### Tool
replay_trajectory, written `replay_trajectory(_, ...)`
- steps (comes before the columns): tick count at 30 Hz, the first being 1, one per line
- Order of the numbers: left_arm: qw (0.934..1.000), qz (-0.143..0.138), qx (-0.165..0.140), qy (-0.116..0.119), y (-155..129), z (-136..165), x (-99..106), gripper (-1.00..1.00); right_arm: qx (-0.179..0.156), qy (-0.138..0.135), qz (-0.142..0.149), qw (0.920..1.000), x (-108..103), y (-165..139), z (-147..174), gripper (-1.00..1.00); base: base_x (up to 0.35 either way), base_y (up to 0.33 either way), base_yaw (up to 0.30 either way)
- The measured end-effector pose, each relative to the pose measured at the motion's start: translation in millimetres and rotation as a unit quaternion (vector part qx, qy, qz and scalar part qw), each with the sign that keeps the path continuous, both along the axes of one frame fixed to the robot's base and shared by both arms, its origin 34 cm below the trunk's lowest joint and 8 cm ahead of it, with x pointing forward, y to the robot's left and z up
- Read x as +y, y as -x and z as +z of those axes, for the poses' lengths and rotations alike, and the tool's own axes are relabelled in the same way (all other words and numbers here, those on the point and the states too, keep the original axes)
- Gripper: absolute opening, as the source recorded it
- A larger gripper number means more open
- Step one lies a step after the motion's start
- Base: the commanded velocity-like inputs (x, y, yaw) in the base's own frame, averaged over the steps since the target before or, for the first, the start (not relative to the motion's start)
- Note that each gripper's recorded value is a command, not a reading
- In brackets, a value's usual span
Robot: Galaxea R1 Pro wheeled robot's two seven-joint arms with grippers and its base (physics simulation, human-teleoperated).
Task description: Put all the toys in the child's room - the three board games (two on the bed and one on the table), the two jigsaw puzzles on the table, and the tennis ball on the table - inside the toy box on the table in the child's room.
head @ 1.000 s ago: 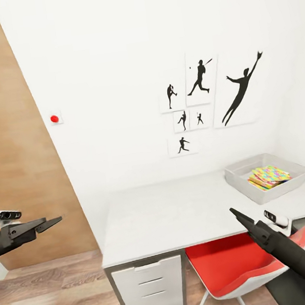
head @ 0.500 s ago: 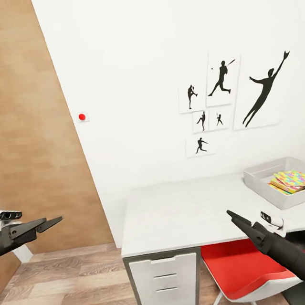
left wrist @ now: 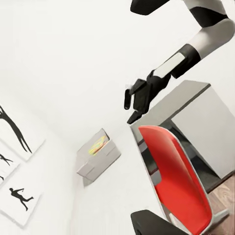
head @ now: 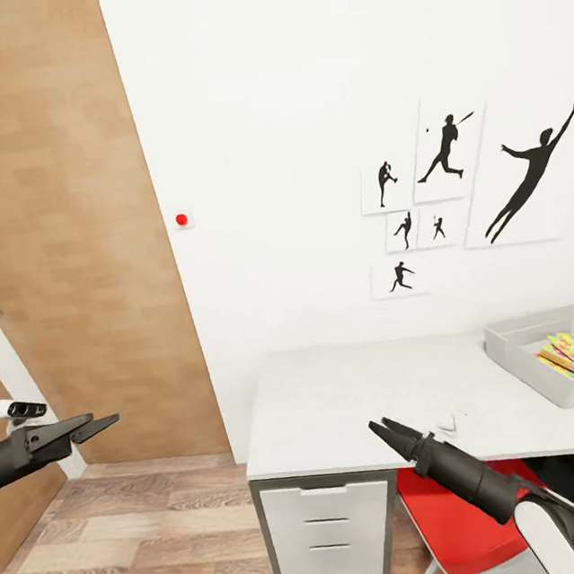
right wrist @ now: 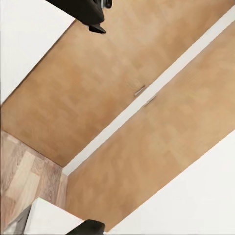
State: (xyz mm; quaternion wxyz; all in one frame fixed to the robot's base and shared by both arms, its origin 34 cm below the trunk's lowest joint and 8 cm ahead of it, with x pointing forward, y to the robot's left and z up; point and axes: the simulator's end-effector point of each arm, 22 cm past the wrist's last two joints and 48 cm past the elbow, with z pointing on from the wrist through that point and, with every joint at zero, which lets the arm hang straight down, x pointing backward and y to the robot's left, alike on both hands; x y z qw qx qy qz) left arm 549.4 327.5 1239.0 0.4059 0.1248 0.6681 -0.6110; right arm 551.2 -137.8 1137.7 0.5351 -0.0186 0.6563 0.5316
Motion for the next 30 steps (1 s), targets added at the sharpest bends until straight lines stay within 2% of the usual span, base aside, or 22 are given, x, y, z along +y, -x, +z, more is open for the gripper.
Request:
replay_trajectory(3,0.9994,0.015,0.029,-0.015,-6.5,-21.0,8.0,1.00,0.037,0.033,-0.018,0.9986,16.2,-19.8,-20.9,1.00,0.000,0.000,0.011)
replay_trajectory(4,0.9979,0.025,0.050,-0.033,-10.4,-38.3,13.2,1.00,0.056,0.051,-0.019,0.9969,29.9,-25.9,-32.6,1.00,0.000,0.000,0.004)
replay_trajectory(6,0.9950,0.037,0.075,-0.055,-13.4,-58.2,19.4,1.00,0.074,0.068,-0.013,0.9949,44.3,-26.5,-46.5,1.00,0.000,0.000,0.002)
replay_trajectory(8,0.9905,0.047,0.102,-0.080,-15.1,-80.8,25.4,1.00,0.092,0.081,-0.008,0.9924,54.2,-24.9,-62.1,1.00,0.000,0.000,0.001)
replay_trajectory(10,0.9825,0.059,0.133,-0.117,-16.1,-113.4,33.2,1.00,0.110,0.092,-0.004,0.9896,60.7,-22.7,-77.3,1.00,0.000,0.000,0.000)
replay_trajectory(13,0.9745,0.068,0.155,-0.148,-14.8,-149.0,38.5,1.00,0.132,0.102,-0.004,0.9860,60.6,-19.0,-98.0,1.00,0.000,0.000,0.000)
replay_trajectory(14,0.9686,0.073,0.171,-0.165,-12.6,-175.0,41.6,1.00,0.158,0.113,-0.005,0.9810,56.4,-14.7,-123.4,1.00,0.000,0.000,0.000)
replay_trajectory(15,0.9665,0.075,0.176,-0.171,-11.8,-184.3,43.0,1.00,0.169,0.117,-0.005,0.9786,54.2,-12.9,-134.4,1.00,0.000,0.000,0.000)
replay_trajectory(17,0.9561,0.091,0.199,-0.195,-8.6,-219.0,52.1,1.00,0.208,0.145,-0.009,0.9672,44.7,-3.9,-178.5,1.00,0.000,0.000,0.000)
replay_trajectory(18,0.9529,0.097,0.204,-0.203,-7.9,-227.9,55.3,1.00,0.219,0.153,-0.009,0.9636,42.1,-0.7,-190.3,1.00,0.000,0.000,0.000)
replay_trajectory(19,0.9458,0.109,0.213,-0.219,-6.8,-244.8,62.3,1.00,0.237,0.169,-0.010,0.9567,37.6,5.7,-211.2,1.00,0.000,0.000,0.000)
replay_trajectory(20,0.9417,0.117,0.218,-0.228,-6.3,-253.4,66.1,1.00,0.246,0.176,-0.009,0.9530,35.7,9.3,-221.5,1.00,0.000,0.000,0.000)
replay_trajectory(22,0.9248,0.144,0.237,-0.261,-3.8,-284.4,80.8,1.00,0.275,0.202,-0.008,0.9400,29.3,22.7,-254.7,1.00,0.000,0.000,0.000)
replay_trajectory(24,0.9156,0.157,0.246,-0.276,-1.6,-299.3,87.8,1.00,0.287,0.214,-0.008,0.9336,25.6,29.6,-269.6,1.00,0.000,0.000,0.000)
replay_trajectory(25,0.9064,0.169,0.255,-0.292,1.1,-313.8,94.6,1.00,0.298,0.227,-0.009,0.9270,21.1,36.7,-284.7,1.00,-0.006,0.000,0.000)
replay_trajectory(26,0.9016,0.175,0.259,-0.299,2.6,-321.0,98.1,1.00,0.304,0.234,-0.009,0.9235,18.4,40.6,-292.6,1.00,-0.038,0.017,0.000)
replay_trajectory(27,0.8915,0.187,0.266,-0.315,6.3,-335.2,105.8,1.00,0.313,0.248,-0.010,0.9167,12.7,48.2,-307.8,1.00,-0.060,0.041,0.000)
replay_trajectory(28,0.8860,0.193,0.270,-0.323,8.5,-342.6,110.0,1.00,0.318,0.255,-0.011,0.9131,9.7,52.6,-315.9,1.00,-0.101,0.104,0.000)
replay_trajectory(29,0.8746,0.205,0.279,-0.340,13.6,-357.6,117.4,1.00,0.327,0.269,-0.012,0.9058,3.6,61.5,-331.2,1.00,-0.111,0.133,0.000)
replay_trajectory(30,0.8684,0.211,0.284,-0.348,16.5,-365.6,120.9,1.00,0.332,0.277,-0.012,0.9017,0.3,66.6,-339.2,1.00,-0.093,0.174,0.000)
